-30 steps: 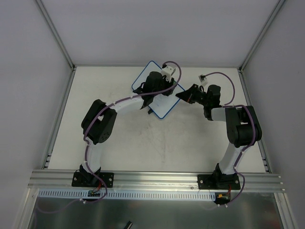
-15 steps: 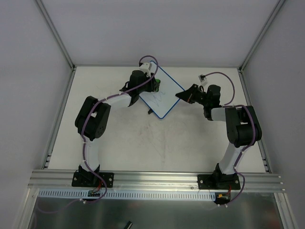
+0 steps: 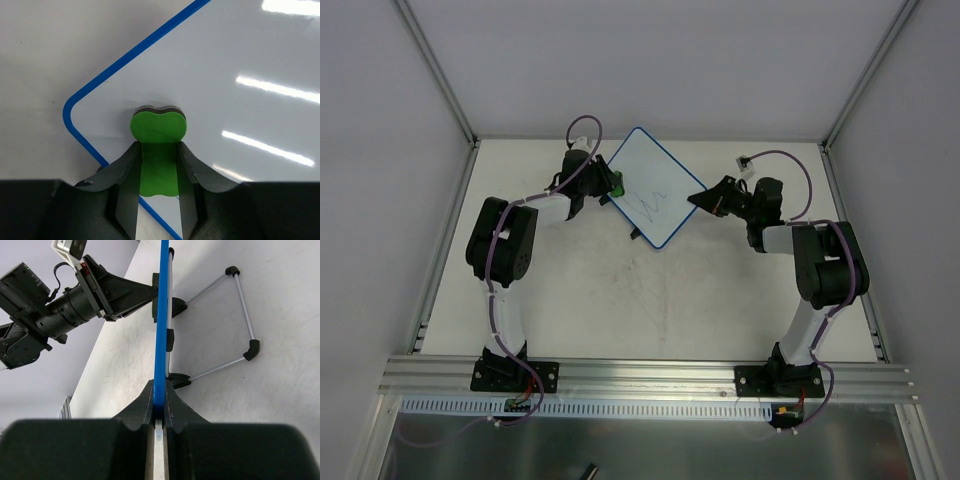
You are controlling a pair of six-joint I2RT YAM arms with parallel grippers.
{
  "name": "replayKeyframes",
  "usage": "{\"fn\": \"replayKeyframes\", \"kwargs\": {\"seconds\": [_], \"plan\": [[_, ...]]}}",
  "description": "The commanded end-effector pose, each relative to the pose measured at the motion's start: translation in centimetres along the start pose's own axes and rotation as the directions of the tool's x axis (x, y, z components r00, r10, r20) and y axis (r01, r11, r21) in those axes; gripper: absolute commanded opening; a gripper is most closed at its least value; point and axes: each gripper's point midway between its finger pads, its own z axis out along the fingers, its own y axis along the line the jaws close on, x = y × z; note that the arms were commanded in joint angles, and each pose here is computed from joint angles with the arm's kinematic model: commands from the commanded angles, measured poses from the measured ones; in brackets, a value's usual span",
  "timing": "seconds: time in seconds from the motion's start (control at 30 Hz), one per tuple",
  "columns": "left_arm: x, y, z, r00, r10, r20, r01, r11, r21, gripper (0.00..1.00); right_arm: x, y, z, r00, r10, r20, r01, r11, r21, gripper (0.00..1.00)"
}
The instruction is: Erase the whiteboard
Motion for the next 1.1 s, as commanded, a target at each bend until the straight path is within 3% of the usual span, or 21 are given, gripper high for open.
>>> {"fn": "replayKeyframes", "kwargs": {"seconds": [0.0,0.27,0.47,0.7,0.87,1.07], "plan": [[3.7,2.4,0.1,0.990,-0.104,-0.094,0.097,0.993,-0.071,0.00,-2.6,3.2,0.5,0.991,-0.120,0.061,0.126,0.986,-0.107,0.00],[3.9,2.6,0.2,0.986,-0.126,-0.106,0.120,0.991,-0.062,0.00,-2.7,3.3,0.5,0.991,-0.116,0.063,0.122,0.986,-0.112,0.00],[3.9,0.3,0.3,0.993,-0.086,-0.081,0.087,0.996,0.010,0.00,-2.7,3.2,0.6,0.992,-0.111,0.063,0.118,0.987,-0.113,0.00],[4.1,-4.2,-0.7,0.995,0.095,-0.039,-0.092,0.993,0.075,0.00,-2.7,3.2,0.6,0.992,-0.111,0.063,0.117,0.987,-0.114,0.00],[5.0,-8.0,-1.5,0.970,0.241,-0.007,-0.238,0.963,0.125,0.00,-2.7,3.2,0.6,0.992,-0.111,0.062,0.117,0.986,-0.115,0.00],[5.8,-10.9,-2.0,0.943,0.333,0.012,-0.329,0.927,0.181,0.00,-2.7,3.3,0.6,0.992,-0.108,0.060,0.114,0.987,-0.117,0.00]]}}
